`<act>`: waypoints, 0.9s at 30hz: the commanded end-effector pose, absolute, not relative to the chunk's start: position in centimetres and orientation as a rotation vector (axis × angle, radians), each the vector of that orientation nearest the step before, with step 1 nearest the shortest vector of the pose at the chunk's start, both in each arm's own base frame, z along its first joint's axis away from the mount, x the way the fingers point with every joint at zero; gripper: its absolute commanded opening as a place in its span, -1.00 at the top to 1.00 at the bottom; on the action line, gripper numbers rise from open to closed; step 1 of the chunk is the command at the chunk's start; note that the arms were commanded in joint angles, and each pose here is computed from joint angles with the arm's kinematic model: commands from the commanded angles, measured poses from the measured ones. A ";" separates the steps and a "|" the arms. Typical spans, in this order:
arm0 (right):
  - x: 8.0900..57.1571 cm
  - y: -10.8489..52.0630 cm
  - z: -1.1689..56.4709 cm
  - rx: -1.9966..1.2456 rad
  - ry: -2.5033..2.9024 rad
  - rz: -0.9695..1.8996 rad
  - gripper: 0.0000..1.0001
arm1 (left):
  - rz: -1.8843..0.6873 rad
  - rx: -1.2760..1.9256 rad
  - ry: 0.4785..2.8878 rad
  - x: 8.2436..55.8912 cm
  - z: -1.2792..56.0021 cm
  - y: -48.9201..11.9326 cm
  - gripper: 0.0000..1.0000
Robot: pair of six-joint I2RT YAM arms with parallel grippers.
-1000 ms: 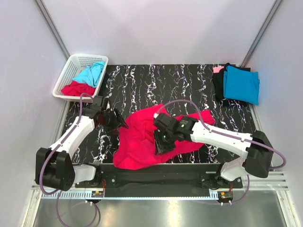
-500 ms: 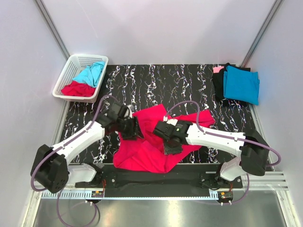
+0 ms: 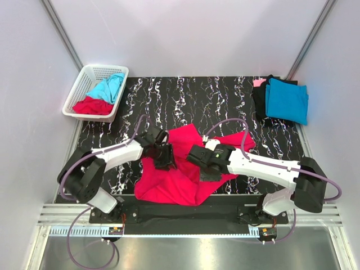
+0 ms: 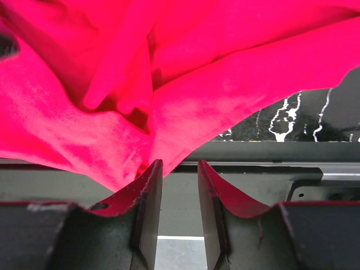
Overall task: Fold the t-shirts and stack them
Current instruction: Flatten the tshirt out
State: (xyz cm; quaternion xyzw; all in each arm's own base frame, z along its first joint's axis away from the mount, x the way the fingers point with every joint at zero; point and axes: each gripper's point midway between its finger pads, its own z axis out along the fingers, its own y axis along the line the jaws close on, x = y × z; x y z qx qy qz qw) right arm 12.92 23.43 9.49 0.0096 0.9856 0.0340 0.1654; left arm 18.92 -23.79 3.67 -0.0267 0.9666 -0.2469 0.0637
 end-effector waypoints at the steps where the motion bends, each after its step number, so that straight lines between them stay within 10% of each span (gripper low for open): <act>1: 13.3 22.6 10.1 0.067 2.763 0.078 0.22 | -0.792 -0.014 2.798 23.1 5.3 -26.3 0.09; 14: 13.2 21.4 10.0 0.092 2.745 0.046 0.21 | -0.766 -0.032 2.803 22.5 5.7 -25.6 0.54; 21: 13.3 21.7 10.1 0.106 2.743 0.053 0.22 | -0.748 -0.013 2.820 21.4 5.2 -24.7 0.00; 27: 13.4 21.8 10.4 0.117 2.736 0.069 0.24 | -0.739 0.016 2.840 21.1 4.5 -24.6 -0.05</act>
